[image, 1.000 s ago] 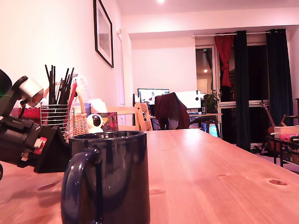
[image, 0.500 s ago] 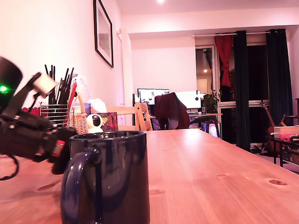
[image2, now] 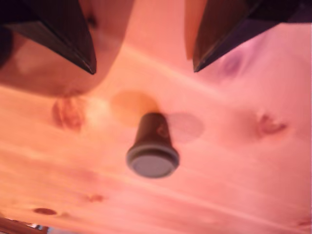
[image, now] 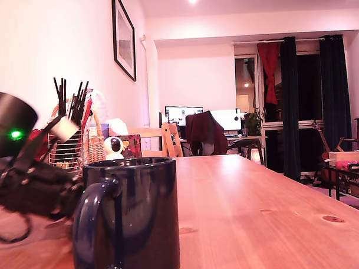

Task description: Pick the coffee capsule and then drop it inside the coffee cup in front of you

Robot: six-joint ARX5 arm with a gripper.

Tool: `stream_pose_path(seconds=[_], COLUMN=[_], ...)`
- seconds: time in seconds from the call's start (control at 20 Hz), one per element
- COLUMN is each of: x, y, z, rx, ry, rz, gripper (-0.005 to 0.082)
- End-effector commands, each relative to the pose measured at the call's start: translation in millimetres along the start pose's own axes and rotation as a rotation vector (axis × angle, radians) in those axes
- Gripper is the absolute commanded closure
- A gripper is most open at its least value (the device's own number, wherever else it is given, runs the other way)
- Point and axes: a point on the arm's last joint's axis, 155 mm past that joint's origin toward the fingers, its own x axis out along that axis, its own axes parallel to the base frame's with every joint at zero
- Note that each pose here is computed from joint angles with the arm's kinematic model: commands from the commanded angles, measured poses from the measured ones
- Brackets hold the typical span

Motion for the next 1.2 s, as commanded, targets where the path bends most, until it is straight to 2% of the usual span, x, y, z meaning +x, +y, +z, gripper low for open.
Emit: stream_pose_path(seconds=[0.0,1.0,1.15], x=[5.9,44.8,47.6], y=[0.3,4.3,6.2], z=[11.4,21.7,20.6], rx=[0.023,0.061,0.05], ry=[-0.03,-0.045,-0.03], rz=[-0.013,-0.058,-0.062], gripper=[0.0198,0.0199,0.024])
